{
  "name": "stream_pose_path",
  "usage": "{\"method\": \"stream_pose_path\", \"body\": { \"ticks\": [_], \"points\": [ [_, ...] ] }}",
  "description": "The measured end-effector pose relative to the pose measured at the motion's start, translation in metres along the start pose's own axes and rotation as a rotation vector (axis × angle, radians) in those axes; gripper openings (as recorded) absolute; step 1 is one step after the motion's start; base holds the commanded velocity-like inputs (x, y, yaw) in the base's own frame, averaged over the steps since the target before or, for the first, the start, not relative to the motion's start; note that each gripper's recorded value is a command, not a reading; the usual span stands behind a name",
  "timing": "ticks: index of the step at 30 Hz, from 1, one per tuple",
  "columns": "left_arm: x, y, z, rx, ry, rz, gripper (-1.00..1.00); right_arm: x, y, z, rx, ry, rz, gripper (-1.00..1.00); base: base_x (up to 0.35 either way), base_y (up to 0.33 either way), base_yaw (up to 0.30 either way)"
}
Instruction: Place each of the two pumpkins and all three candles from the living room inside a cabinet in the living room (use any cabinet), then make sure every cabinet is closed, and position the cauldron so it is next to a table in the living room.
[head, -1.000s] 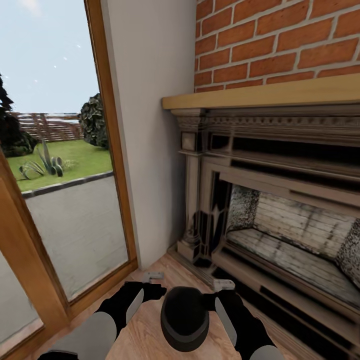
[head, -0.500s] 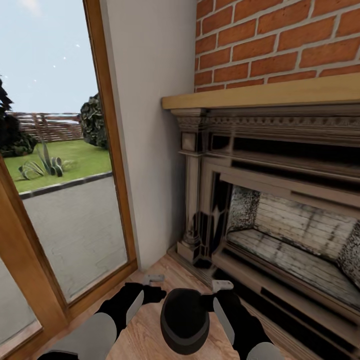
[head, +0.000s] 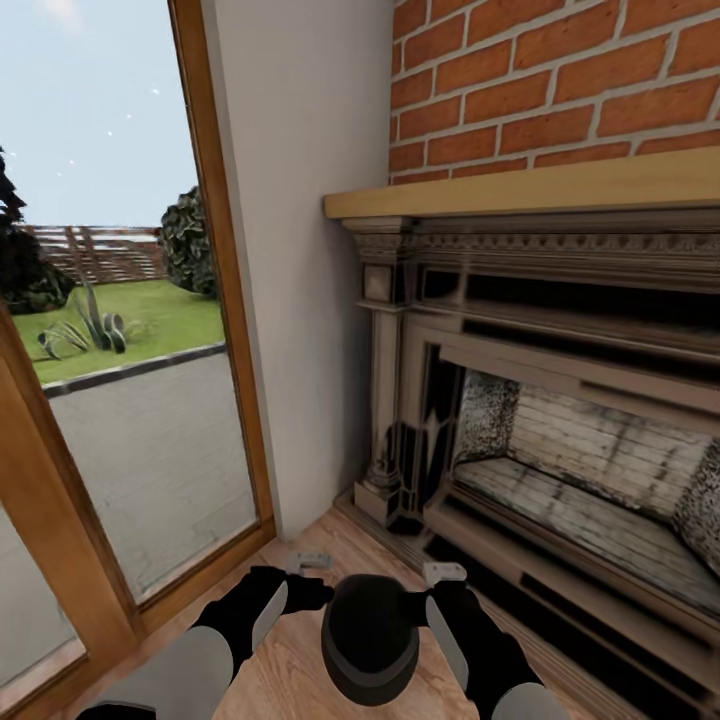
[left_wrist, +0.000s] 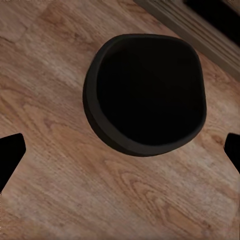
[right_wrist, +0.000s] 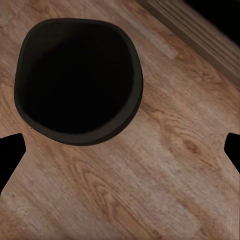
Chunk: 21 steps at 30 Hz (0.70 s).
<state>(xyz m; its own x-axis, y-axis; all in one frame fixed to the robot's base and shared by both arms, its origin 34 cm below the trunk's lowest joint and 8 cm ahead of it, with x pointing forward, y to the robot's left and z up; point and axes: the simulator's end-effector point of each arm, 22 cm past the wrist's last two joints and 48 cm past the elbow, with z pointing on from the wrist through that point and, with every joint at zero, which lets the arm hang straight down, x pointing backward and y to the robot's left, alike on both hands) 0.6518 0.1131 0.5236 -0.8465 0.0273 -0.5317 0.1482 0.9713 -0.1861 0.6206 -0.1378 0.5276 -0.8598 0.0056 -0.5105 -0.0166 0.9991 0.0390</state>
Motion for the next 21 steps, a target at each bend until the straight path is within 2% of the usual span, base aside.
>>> {"method": "stream_pose_path", "body": {
  "ticks": [6, 17, 21],
  "points": [
    [0.0003, 0.0, 0.0002, 0.0, 0.001, 0.0, 1.0, 0.0, 0.0, 0.0002, 0.0, 0.0, 0.0, 1.0, 0.054, 0.005, 0.0],
    [0.0005, -0.0004, -0.0001, 0.0, 0.001, 0.004, 1.0, 0.0, 0.0, -0.0001, 0.0, 0.0, 0.001, 1.0, 0.195, 0.001, 0.0],
    [0.0011, -0.0016, 0.0003, -0.002, 0.003, 0.024, 1.0, -0.0001, 0.0, 0.0001, 0.0, 0.0, 0.0, 1.0, 0.112, 0.0, 0.0]
  ]
}}
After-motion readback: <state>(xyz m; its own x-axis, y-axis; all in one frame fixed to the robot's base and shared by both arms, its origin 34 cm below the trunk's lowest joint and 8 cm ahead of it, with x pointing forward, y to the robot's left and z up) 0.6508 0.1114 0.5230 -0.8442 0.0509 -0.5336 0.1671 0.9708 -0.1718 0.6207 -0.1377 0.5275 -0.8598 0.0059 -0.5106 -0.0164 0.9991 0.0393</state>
